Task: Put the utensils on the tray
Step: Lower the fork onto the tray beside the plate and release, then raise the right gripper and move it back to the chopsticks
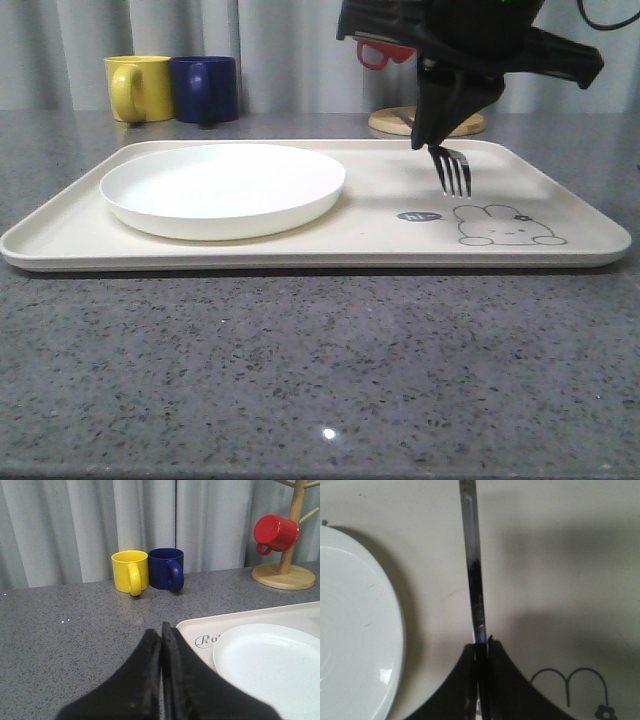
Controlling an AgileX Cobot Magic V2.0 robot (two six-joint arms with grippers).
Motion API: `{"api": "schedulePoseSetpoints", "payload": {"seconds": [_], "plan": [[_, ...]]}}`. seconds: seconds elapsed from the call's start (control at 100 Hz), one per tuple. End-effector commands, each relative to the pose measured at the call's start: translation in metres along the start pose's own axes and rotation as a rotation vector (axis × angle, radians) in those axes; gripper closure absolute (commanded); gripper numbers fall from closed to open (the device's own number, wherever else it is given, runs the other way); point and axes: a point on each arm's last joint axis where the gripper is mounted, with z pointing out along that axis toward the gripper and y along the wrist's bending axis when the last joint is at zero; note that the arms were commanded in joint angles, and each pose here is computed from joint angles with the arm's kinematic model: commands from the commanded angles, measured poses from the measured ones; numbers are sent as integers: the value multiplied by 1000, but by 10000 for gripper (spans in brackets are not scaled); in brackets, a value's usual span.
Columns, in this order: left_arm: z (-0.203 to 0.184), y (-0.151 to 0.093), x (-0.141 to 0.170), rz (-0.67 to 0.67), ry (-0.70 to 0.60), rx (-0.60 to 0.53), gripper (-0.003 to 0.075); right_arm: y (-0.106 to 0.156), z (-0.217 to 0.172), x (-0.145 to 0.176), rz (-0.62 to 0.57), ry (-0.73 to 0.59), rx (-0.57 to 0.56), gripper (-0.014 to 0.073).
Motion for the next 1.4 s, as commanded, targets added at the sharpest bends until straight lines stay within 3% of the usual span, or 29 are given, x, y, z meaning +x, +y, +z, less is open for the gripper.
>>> {"api": "schedulePoseSetpoints", "payload": {"seconds": [0.0, 0.31, 1.09, 1.21, 1.39], "plan": [[-1, 3, -14, -10, -80, -27, 738, 7, -15, -14, 4, -94, -55, 650], [-1, 3, -14, -10, -80, -27, 738, 19, -9, -12, 24, -109, -121, 650], [-1, 3, -14, -10, -82, -28, 738, 19, 14, -5, 31, -50, -87, 645], [-1, 3, -14, -10, -82, -28, 738, 19, 14, -5, 31, -47, -85, 580], [-1, 3, -14, -10, -82, -28, 738, 19, 14, -5, 31, -47, -84, 412]]}}
